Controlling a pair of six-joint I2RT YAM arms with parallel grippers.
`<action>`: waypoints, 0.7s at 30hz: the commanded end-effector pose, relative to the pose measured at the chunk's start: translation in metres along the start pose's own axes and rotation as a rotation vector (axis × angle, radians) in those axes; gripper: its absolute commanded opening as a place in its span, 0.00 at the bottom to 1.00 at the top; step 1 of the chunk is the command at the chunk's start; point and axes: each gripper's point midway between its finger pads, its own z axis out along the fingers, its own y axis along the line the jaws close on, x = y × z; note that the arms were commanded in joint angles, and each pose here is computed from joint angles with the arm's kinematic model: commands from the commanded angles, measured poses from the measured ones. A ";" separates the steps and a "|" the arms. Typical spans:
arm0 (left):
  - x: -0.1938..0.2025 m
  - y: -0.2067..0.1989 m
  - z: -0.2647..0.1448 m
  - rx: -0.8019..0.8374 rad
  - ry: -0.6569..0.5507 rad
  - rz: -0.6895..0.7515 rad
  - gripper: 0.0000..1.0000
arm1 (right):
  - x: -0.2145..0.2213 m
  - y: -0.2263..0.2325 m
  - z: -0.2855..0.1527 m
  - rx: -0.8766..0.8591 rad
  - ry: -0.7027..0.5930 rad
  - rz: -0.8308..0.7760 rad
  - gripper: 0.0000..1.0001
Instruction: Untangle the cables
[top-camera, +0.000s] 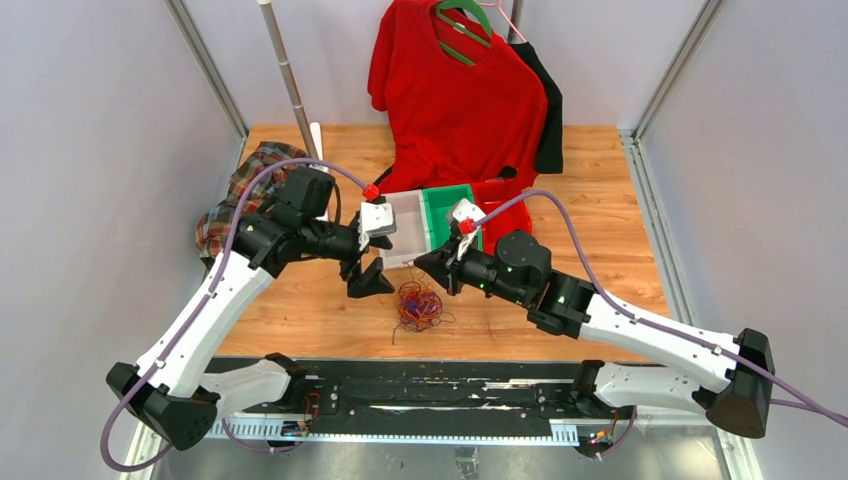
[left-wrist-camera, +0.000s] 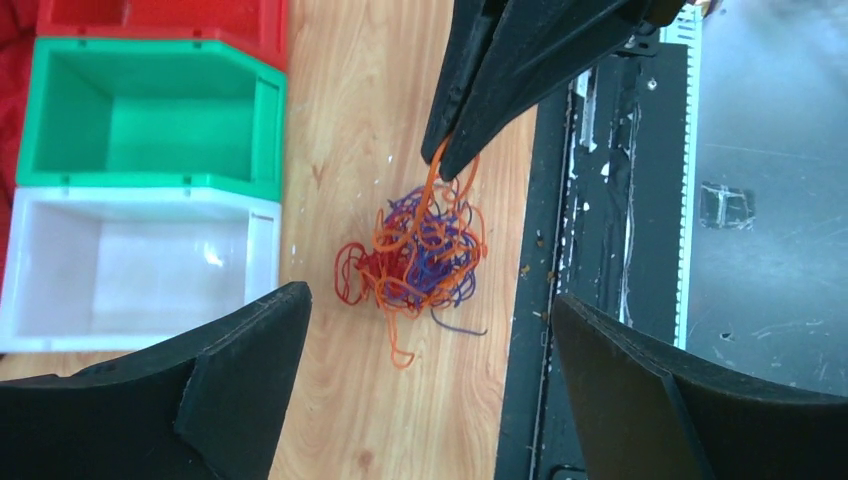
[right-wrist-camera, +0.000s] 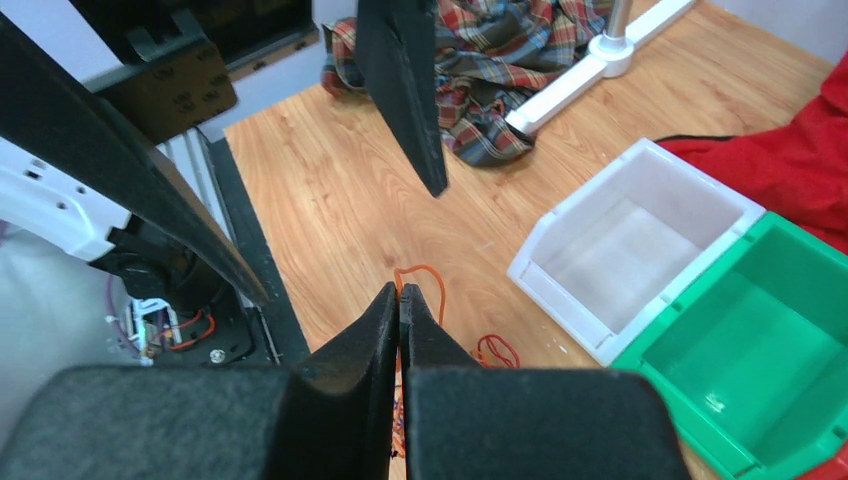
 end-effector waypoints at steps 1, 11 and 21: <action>-0.018 -0.009 0.002 0.085 -0.055 0.046 0.91 | -0.035 0.014 0.000 -0.083 -0.073 0.038 0.01; -0.020 -0.012 0.014 0.147 -0.052 0.046 0.53 | -0.044 0.026 0.009 -0.145 -0.089 0.095 0.01; -0.026 0.001 0.011 0.061 -0.020 0.014 0.01 | -0.058 0.012 0.001 -0.078 -0.148 0.120 0.02</action>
